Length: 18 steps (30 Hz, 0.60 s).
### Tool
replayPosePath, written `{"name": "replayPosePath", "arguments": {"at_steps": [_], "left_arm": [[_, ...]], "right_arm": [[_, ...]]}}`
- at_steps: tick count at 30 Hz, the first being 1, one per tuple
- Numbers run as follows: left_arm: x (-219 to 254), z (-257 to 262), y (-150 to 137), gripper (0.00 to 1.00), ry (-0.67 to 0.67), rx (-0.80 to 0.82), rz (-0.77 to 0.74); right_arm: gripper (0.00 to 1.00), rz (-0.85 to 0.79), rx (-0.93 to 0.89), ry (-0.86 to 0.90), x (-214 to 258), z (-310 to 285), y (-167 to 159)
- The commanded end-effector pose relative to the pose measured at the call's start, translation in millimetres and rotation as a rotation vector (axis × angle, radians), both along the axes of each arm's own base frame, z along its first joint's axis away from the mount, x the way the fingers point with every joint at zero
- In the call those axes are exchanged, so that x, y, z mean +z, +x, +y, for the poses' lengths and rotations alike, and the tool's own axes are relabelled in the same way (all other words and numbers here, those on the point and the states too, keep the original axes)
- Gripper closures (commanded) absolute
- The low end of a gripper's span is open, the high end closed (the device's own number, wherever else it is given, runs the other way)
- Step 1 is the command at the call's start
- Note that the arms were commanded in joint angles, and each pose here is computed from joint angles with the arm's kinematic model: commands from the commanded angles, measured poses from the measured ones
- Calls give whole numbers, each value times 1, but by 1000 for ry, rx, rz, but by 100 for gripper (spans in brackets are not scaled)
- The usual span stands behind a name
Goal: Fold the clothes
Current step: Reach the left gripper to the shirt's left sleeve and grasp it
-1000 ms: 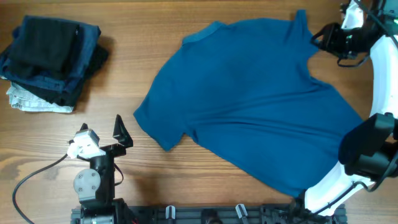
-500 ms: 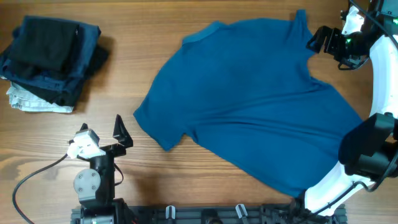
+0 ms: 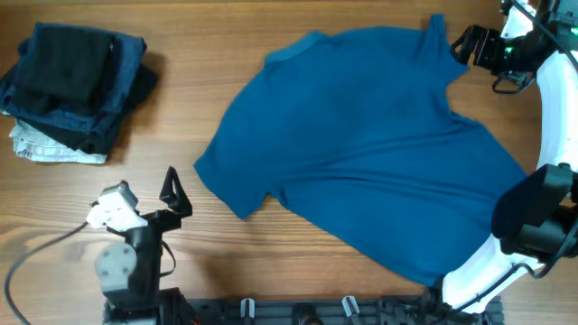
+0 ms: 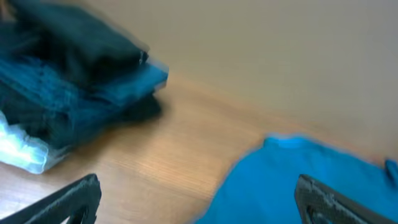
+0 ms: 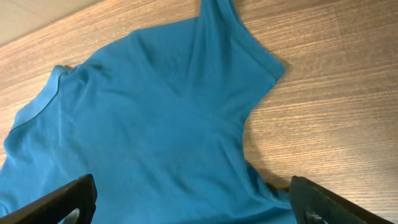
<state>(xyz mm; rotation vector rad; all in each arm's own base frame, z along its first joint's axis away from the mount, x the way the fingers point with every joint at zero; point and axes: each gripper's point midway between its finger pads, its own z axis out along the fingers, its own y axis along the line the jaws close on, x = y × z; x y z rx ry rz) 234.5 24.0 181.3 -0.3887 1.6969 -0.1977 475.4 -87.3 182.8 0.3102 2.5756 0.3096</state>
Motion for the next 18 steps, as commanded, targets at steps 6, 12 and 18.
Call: {"name": "replayPosePath", "arguments": {"at_steps": [6, 12, 18], "left_arm": [[-8, -28, 59, 0, -137, -195, 551], [-97, -29, 86, 0, -243, -207, 965], [-138, -39, 80, 12, -213, -336, 1084]], "right_arm": [[0, 10, -8, -10, -5, -3, 1], [0, 10, -7, -10, -5, -3, 1], [0, 10, -7, -10, -5, -3, 1]]}}
